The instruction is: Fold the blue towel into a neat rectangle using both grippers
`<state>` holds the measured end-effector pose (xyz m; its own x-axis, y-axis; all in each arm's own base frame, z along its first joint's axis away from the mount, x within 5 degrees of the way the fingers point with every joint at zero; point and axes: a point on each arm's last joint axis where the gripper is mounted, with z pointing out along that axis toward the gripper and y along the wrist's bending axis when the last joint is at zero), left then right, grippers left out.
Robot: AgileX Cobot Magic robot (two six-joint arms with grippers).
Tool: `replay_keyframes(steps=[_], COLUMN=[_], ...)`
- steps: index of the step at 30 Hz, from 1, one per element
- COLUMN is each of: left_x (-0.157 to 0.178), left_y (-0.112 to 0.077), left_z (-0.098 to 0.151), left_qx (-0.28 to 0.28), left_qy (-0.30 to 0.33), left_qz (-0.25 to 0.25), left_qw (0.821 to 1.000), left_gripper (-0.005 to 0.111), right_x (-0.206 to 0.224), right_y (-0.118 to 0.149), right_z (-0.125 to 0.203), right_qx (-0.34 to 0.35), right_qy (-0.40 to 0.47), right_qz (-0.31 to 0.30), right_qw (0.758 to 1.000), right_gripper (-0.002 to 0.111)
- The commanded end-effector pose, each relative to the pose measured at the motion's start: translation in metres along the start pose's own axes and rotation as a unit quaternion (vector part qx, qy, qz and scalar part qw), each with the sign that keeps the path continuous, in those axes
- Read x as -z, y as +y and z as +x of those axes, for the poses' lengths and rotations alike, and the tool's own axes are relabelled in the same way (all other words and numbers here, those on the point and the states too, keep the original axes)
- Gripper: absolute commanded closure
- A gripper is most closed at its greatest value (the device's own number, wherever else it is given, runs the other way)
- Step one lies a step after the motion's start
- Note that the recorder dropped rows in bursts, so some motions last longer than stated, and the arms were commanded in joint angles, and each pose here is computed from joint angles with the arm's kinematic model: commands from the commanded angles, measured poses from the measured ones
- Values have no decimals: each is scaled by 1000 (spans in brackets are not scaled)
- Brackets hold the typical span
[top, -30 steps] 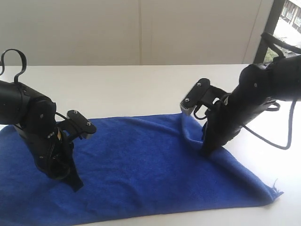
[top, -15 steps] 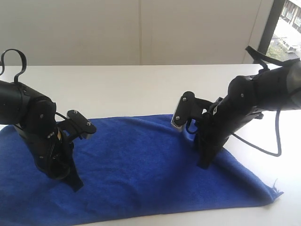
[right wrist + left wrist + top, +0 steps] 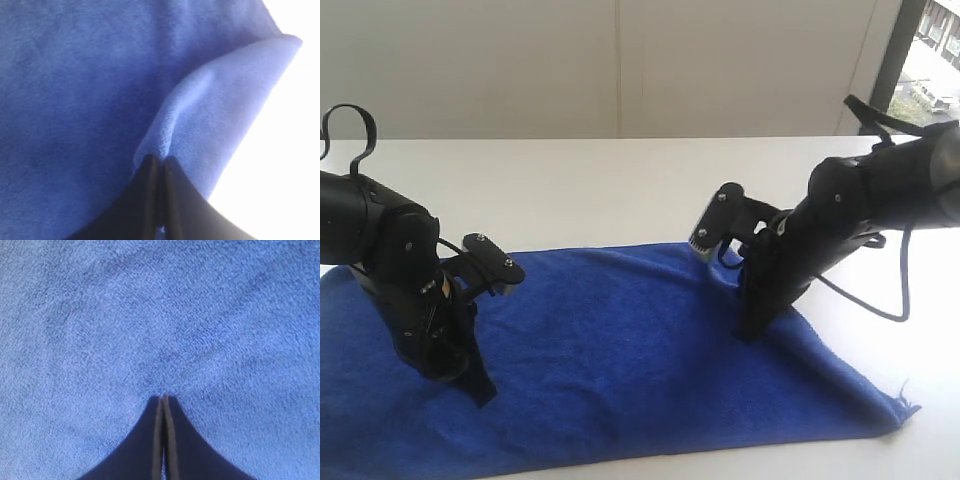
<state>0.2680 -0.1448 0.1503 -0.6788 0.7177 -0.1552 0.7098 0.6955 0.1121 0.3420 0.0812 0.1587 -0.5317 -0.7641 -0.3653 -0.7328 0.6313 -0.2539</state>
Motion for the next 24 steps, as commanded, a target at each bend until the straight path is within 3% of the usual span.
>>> replay_keyframes(steps=[1, 6, 17, 19, 23, 24], left_x=[-2, -2, -2, -2, -2, -2], left_y=[-1, -1, -1, -1, -1, -1], left_z=[3, 3, 3, 3, 3, 3], left_qx=[4, 5, 5, 6, 6, 6], left_qy=[9, 9, 9, 9, 9, 9], left_qz=[5, 6, 7, 7, 7, 7], left_qw=[1000, 1000, 1000, 1000, 1000, 1000], left_gripper=[107, 107, 107, 107, 107, 107], right_x=[5, 8, 14, 14, 16, 16], right_y=[-23, -45, -76, -80, -87, -87], right_z=[15, 37, 59, 60, 68, 68], right_qx=[-64, -135, -203, -210, -222, -222], right_qy=[15, 32, -1, -11, -11, -11], right_qz=[37, 60, 112, 122, 131, 131], right_qw=[997, 988, 973, 970, 966, 966], right_gripper=[108, 108, 107, 102, 67, 65])
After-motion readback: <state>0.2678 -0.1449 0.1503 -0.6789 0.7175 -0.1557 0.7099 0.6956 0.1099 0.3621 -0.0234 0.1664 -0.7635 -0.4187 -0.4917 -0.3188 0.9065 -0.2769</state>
